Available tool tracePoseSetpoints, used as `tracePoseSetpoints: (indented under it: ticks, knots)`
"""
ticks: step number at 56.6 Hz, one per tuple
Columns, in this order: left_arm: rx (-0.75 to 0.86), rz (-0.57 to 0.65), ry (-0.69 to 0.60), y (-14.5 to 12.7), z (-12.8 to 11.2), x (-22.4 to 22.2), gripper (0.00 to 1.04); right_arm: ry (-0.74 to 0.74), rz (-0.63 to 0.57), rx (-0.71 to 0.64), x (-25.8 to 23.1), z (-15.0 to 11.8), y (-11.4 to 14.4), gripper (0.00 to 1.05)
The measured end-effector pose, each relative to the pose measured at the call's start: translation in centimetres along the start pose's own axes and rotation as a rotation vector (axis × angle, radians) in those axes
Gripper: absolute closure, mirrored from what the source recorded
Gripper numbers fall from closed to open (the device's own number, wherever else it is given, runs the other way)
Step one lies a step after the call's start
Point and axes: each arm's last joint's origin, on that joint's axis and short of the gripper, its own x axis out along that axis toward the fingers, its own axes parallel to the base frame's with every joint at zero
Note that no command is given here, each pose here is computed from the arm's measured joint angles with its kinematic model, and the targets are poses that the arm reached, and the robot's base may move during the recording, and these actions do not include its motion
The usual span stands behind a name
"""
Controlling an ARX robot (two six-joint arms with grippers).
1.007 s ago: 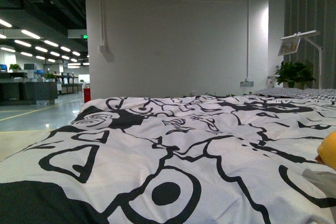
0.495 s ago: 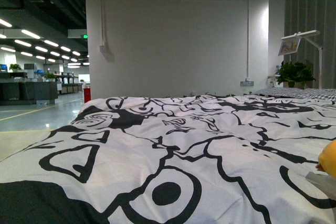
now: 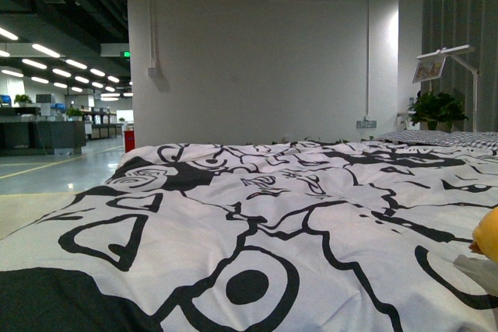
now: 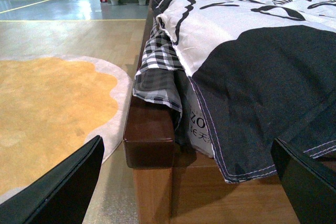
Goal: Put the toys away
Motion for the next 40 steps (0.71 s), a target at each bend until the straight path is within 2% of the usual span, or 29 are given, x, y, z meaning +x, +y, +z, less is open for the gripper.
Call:
tracePoseSetpoints:
  ticks: [40]
  knots:
    - [0.003,0.024,0.0,0.09,0.0,0.0,0.06,0.0,0.001,0.0,0.0,0.0,0.02,0.98]
